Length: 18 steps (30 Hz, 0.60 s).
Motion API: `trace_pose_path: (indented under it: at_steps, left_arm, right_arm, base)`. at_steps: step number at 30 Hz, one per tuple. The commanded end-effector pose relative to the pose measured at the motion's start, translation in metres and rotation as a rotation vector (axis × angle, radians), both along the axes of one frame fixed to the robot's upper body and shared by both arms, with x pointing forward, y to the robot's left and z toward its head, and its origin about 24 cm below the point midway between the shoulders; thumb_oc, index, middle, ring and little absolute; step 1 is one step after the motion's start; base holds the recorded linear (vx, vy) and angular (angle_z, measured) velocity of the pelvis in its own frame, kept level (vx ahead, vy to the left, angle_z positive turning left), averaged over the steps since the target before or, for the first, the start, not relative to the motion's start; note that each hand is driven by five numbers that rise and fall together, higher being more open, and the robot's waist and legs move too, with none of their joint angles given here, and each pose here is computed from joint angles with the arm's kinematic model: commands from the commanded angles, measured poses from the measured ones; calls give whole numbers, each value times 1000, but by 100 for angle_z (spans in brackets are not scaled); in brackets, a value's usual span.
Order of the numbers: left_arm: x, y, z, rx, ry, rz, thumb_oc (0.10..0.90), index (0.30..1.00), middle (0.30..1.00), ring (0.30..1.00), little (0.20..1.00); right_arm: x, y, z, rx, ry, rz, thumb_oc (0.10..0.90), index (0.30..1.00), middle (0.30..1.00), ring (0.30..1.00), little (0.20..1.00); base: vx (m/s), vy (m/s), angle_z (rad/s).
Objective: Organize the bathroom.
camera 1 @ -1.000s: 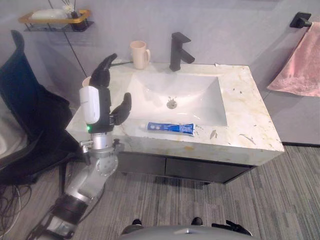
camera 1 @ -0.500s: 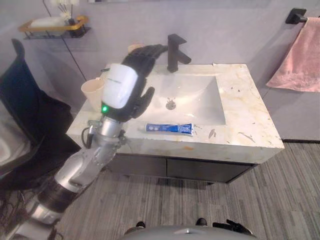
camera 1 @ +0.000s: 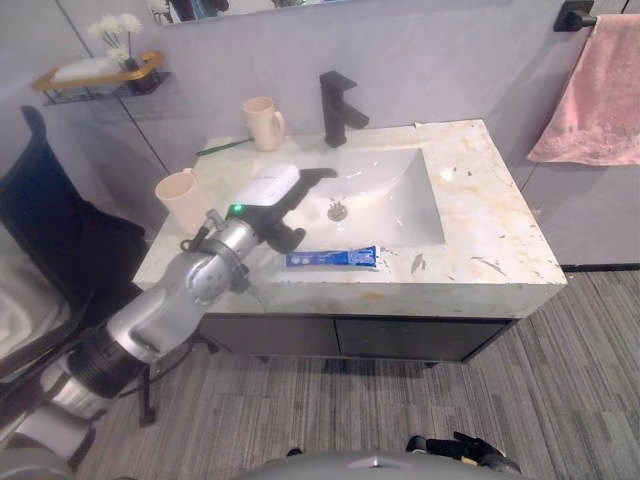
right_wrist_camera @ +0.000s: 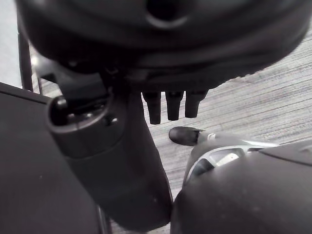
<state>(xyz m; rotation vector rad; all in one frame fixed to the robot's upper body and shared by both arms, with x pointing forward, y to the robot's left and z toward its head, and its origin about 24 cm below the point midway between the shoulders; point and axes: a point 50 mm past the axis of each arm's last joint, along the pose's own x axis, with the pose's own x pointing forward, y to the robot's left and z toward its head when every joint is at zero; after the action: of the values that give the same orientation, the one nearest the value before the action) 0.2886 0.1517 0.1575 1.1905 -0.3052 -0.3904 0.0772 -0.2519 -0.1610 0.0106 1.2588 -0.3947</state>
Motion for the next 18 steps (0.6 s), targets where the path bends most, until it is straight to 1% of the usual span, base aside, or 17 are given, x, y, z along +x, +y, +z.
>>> trace_pose_path:
  at_steps: [1, 2, 3, 6, 8, 11, 15, 18]
  left_arm:
    - [18, 9, 64, -7, -156, 26, 800, 900, 900, 900, 900]
    - [19, 11, 64, -7, -142, 34, 800, 900, 900, 900, 900]
    - [25, 19, 63, -4, -99, 60, 800, 900, 900, 900, 900]
    - [31, 27, 65, 11, -37, 84, 800, 900, 900, 900, 900]
    - [36, 29, 66, 31, 10, 86, 800, 900, 900, 900, 900]
    - [38, 30, 68, 1, 61, 75, 800, 900, 900, 900, 900]
    - [41, 31, 74, 4, 61, 82, 800, 900, 900, 900, 900]
    - [42, 32, 93, -10, -48, 105, 800, 900, 900, 900, 900]
  right_arm:
    - [7, -3, 2, -12, 5, 35, 800, 900, 900, 900, 900]
    - [6, -3, 2, -12, 8, 37, 800, 900, 900, 900, 900]
    - [5, -4, 2, -13, 18, 42, 800, 900, 900, 900, 900]
    - [6, -5, 2, -12, 25, 50, 800, 900, 900, 900, 900]
    - [7, -6, 3, -11, 26, 56, 800, 900, 900, 900, 900]
    - [9, -5, 3, -10, 27, 60, 800, 900, 900, 900, 900]
    - [10, -6, 3, -13, 30, 70, 800, 900, 900, 900, 900]
    - [11, -5, 3, -9, 33, 72, 800, 900, 900, 900, 900]
  base:
    - [0, 0, 0]
    - [0, 0, 0]
    - [0, 0, 0]
    - [0, 0, 0]
    - [0, 0, 0]
    - [0, 0, 0]
    - [0, 0, 0]
    - [-5, -26, 0]
